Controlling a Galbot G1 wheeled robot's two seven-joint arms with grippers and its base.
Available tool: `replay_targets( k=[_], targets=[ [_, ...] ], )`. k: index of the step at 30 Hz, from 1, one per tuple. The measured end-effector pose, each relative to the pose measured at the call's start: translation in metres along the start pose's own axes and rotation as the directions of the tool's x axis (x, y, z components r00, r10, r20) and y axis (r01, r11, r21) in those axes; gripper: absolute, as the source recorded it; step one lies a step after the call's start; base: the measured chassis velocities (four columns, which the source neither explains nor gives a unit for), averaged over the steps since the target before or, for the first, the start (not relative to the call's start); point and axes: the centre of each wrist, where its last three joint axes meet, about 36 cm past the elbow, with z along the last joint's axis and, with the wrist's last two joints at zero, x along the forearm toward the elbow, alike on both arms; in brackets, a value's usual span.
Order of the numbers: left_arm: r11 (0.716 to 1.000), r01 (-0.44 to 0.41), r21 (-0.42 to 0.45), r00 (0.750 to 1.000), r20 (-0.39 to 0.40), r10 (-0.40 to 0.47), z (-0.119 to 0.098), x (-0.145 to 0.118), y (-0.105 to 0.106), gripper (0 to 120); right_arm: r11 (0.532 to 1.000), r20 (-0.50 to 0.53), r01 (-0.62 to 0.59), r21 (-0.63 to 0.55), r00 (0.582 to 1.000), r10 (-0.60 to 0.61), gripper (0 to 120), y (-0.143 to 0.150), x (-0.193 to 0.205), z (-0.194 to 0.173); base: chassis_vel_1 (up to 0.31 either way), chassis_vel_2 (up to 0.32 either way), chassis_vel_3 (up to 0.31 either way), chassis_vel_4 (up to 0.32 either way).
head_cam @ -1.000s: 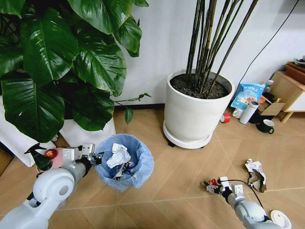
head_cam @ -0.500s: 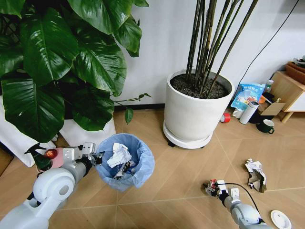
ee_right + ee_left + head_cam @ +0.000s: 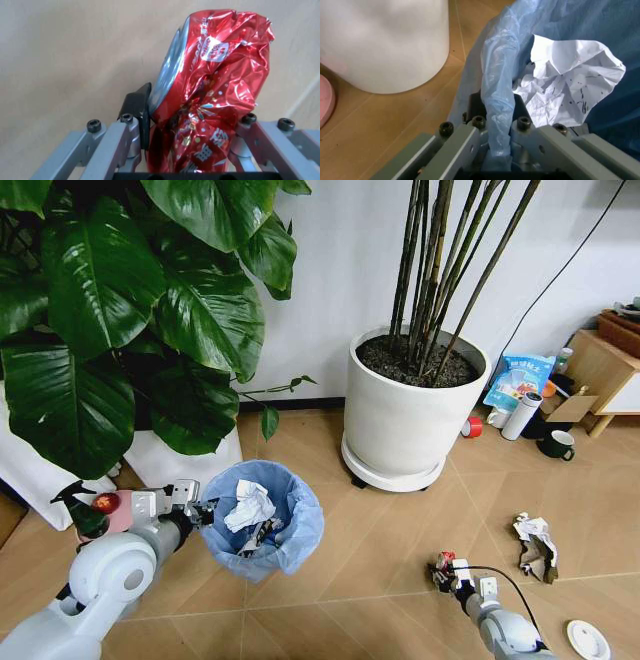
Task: Pick up the trash bin and place the garbage on the floor into it.
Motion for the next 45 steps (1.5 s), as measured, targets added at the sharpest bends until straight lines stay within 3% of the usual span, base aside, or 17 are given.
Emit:
replay_targets(
  k=[2, 5, 13, 15, 18, 20, 28, 31, 32, 38, 45],
  targets=[
    [1.000, 0.000, 0.000, 1.000, 0.001, 0.000, 0.000, 0.000, 0.000, 0, 1.000, 0.011, 0.000, -0.002, 1.000, 0.000, 32, 0.000, 0.001, -0.004, 0.000, 0.000, 0.000, 0.000],
    [1.000, -0.001, -0.001, 1.000, 0.001, 0.001, 0.000, 0.001, -0.001, 0, 1.000, 0.110, 0.010, 0.022, 0.994, -0.012, 32, 0.002, 0.012, -0.046, 0.000, 0.000, 0.000, 0.000],
    [1.000, 0.001, 0.002, 1.000, -0.005, -0.001, 0.005, 0.000, -0.003, 0, 0.989, 0.250, 0.059, 0.138, 0.964, -0.093, 32, 0.020, 0.032, -0.113, 0.000, 0.000, 0.000, 0.000],
    [1.000, 0.001, 0.003, 1.000, -0.006, -0.001, 0.006, 0.000, -0.003, 0, 0.980, 0.309, 0.114, 0.164, 0.937, -0.161, 32, 0.045, 0.047, -0.152, 0.000, 0.000, 0.000, 0.000],
    [1.000, 0.002, 0.003, 1.000, -0.007, -0.001, 0.007, 0.000, -0.004, 0, 0.971, 0.341, 0.156, 0.182, 0.916, -0.211, 32, 0.065, 0.056, -0.174, 0.000, 0.000, 0.000, 0.000],
    [1.000, 0.001, 0.005, 1.000, -0.007, -0.001, 0.007, -0.001, -0.005, 0, 0.950, 0.380, 0.230, 0.212, 0.876, -0.297, 32, 0.098, 0.068, -0.205, 0.000, 0.000, 0.000, 0.000],
    [1.000, 0.008, 0.001, 1.000, -0.009, -0.008, 0.010, -0.003, -0.006, 0, 0.881, 0.398, 0.381, 0.280, 0.789, -0.468, 32, 0.159, 0.080, -0.254, 0.000, 0.000, 0.000, 0.000],
    [1.000, 0.009, 0.000, 1.000, -0.011, -0.009, 0.012, -0.004, -0.007, 0, 0.816, 0.375, 0.491, 0.305, 0.725, -0.577, 32, 0.199, 0.088, -0.277, 0.000, 0.000, 0.000, 0.000],
    [1.000, 0.009, 0.000, 1.000, -0.011, -0.009, 0.012, -0.004, -0.007, 0, 0.816, 0.375, 0.491, 0.305, 0.725, -0.577, 32, 0.199, 0.088, -0.277, 0.000, 0.000, 0.000, 0.000],
    [1.000, 0.011, 0.006, 1.000, -0.009, -0.010, 0.011, -0.006, -0.007, 0, 0.707, 0.343, 0.600, 0.374, 0.619, -0.707, 32, 0.253, 0.092, -0.305, 0.000, 0.000, 0.000, 0.000],
    [1.000, 0.013, 0.014, 1.000, -0.001, -0.013, 0.007, -0.009, -0.005, 0, 0.644, 0.273, 0.652, 0.400, 0.586, -0.763, 32, 0.280, 0.088, -0.296, 0.000, 0.000, 0.000, 0.000]
  ],
)
